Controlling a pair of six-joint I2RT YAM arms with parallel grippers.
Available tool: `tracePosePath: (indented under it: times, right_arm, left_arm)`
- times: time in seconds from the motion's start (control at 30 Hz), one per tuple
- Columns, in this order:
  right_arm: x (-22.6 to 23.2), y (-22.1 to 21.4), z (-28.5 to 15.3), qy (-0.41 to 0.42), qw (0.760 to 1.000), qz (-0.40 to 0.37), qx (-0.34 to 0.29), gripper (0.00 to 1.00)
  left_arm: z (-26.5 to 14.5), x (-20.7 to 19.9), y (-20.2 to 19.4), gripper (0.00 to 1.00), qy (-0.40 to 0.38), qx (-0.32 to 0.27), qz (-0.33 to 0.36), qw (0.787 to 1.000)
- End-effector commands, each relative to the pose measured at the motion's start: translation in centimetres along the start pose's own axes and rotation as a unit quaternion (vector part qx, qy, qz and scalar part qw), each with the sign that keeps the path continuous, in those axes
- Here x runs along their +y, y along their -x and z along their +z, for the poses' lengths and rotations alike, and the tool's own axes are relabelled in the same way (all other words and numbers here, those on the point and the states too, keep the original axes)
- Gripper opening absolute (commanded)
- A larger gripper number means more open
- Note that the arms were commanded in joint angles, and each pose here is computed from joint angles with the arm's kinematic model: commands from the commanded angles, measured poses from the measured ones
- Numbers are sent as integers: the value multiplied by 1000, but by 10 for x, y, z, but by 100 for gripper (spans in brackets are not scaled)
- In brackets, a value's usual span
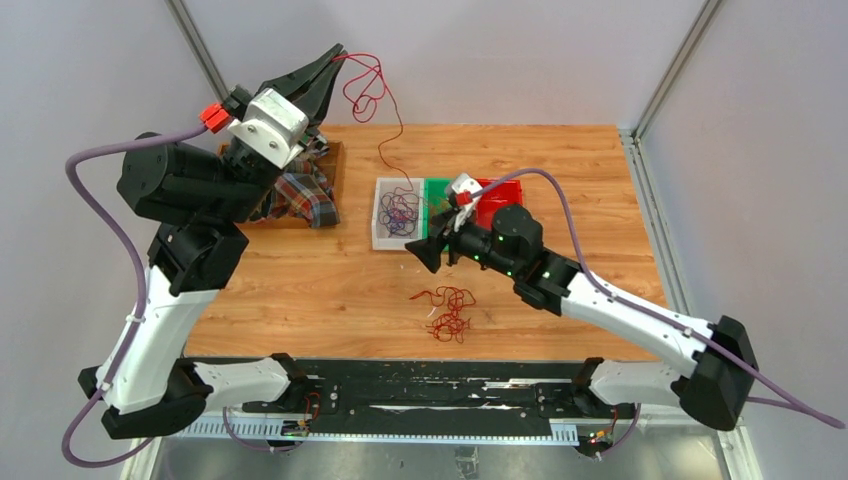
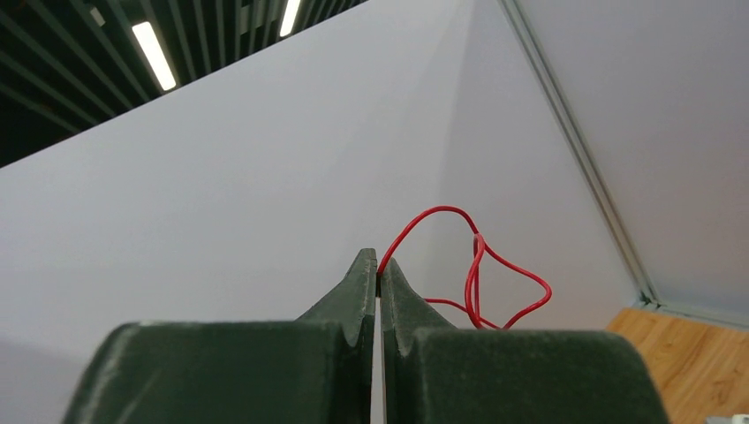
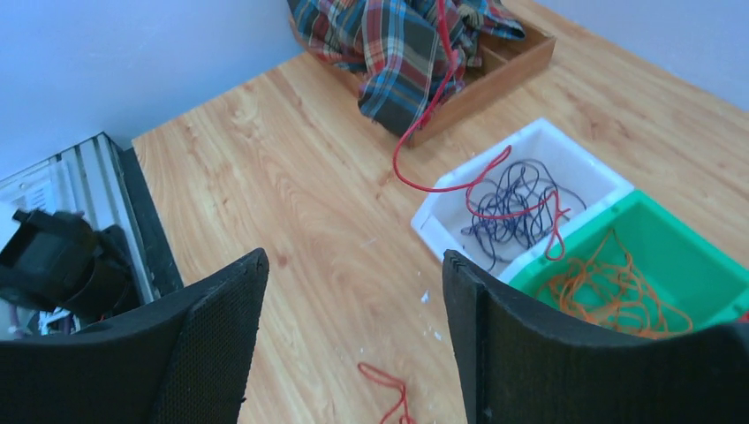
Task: Untangle the cables
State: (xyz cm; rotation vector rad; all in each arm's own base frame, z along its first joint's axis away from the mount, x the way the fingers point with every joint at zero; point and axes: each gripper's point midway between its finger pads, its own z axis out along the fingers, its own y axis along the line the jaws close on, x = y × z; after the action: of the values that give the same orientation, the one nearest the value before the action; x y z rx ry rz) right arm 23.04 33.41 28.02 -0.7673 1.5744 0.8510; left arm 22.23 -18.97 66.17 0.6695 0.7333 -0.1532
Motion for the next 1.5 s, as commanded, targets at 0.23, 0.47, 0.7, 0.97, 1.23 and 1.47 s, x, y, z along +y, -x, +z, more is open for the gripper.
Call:
tracePosePath:
  times: [0.23,0.47,0.7,0.97,1.23,1.47]
  right_arm:
    - [9,68,57,29,994,-25,-100,62]
    - [50,64,50,136,985,-21,-102,55]
    - [45,56,34,115,990,-5,-83,52]
    - [21,50,15,59,996,-1,-74,58]
    - [-27,43,18,-58,997,-8,-40,71]
    - [9,67,15,42,995,-32,-86,76]
  left_arm:
    - [2,0,7,1,-5,-13,-9,1000]
    - [-2,1,4,0,-4,-8,7,1000]
    - [-3,0,9,1,-7,-18,2,1000]
    - [-1,0,14,1,-9,-26,-5,1000]
    - [3,0,21,1,-15,-38,-8,999]
    - [3,-1,23,1,-18,-40,0,999]
